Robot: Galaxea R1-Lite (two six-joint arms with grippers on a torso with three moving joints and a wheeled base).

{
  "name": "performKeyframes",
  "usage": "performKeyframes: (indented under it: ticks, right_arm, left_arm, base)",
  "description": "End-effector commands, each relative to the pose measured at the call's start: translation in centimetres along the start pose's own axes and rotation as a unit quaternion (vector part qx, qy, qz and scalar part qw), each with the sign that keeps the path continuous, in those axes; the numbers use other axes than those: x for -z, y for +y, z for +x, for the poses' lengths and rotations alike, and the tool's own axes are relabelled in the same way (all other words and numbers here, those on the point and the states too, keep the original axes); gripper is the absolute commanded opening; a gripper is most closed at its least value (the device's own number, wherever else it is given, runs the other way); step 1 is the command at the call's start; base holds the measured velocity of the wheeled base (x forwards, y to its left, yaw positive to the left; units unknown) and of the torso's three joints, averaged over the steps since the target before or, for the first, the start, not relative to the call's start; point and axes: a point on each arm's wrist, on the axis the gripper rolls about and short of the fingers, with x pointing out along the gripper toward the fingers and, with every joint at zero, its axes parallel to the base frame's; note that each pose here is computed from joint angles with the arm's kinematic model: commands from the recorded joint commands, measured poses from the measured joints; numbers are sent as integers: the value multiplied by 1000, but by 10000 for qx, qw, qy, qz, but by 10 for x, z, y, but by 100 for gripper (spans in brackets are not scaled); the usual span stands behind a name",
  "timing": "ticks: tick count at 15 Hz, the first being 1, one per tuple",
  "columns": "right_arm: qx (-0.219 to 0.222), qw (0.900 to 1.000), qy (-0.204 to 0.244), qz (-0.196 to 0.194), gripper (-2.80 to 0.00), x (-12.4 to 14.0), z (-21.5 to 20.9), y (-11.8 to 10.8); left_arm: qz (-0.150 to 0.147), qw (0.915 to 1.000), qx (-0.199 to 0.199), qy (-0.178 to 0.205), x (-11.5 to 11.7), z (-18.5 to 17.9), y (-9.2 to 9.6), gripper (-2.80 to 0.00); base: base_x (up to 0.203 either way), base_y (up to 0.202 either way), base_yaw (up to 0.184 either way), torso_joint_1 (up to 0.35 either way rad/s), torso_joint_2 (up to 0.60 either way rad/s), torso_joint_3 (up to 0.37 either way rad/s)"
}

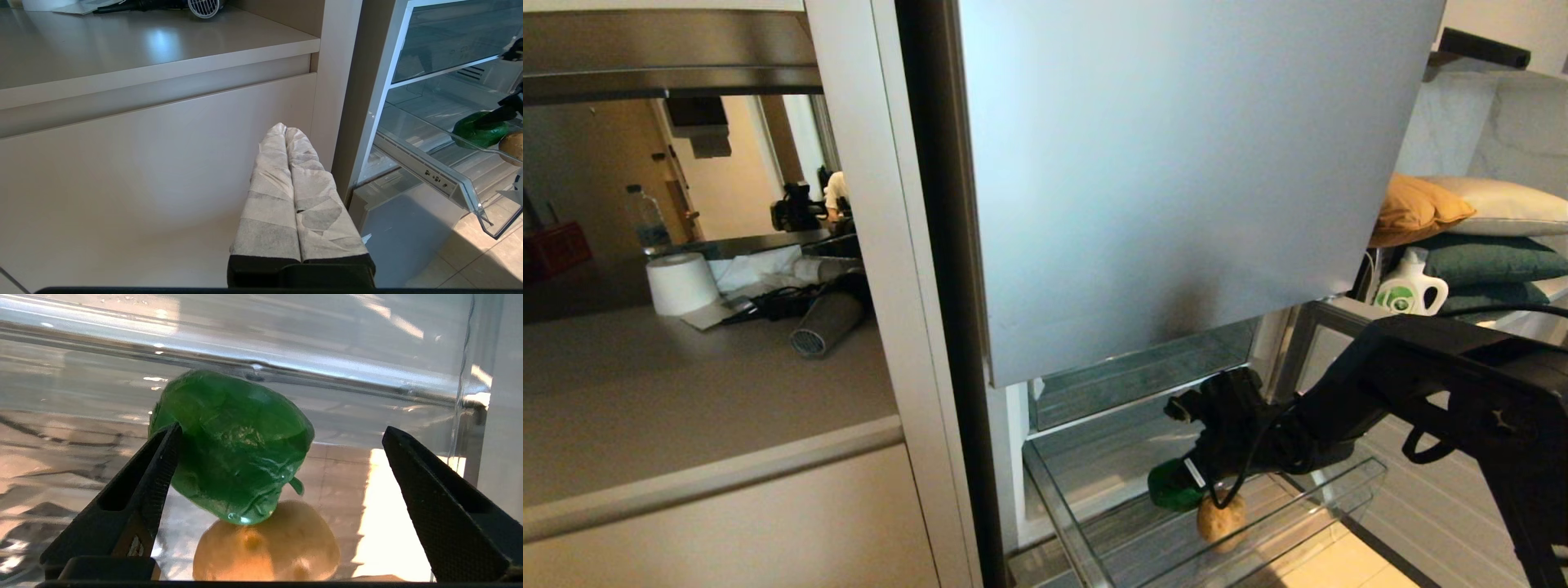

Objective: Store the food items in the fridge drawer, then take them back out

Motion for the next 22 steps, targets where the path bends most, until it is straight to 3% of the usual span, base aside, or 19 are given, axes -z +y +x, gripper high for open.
performKeyframes:
  ticks: [1, 10, 22]
  right_arm:
    - [57, 9999, 49, -70, 0, -1, 7, 4]
    - [159, 9996, 232, 47, 0, 7, -14, -6]
    - [-110, 9996, 159, -229, 0, 0, -13, 22]
  left_arm:
    - [-1, 10000, -3, -1, 0, 0, 0, -280]
    - [-1, 10000, 1, -1, 0, 0, 0, -280]
    - [-1, 10000, -3, -1, 0, 0, 0, -280]
  base:
    - [0, 0, 0, 0, 0, 0]
    - [0, 0, 0, 0, 0, 0]
    - [0, 0, 0, 0, 0, 0]
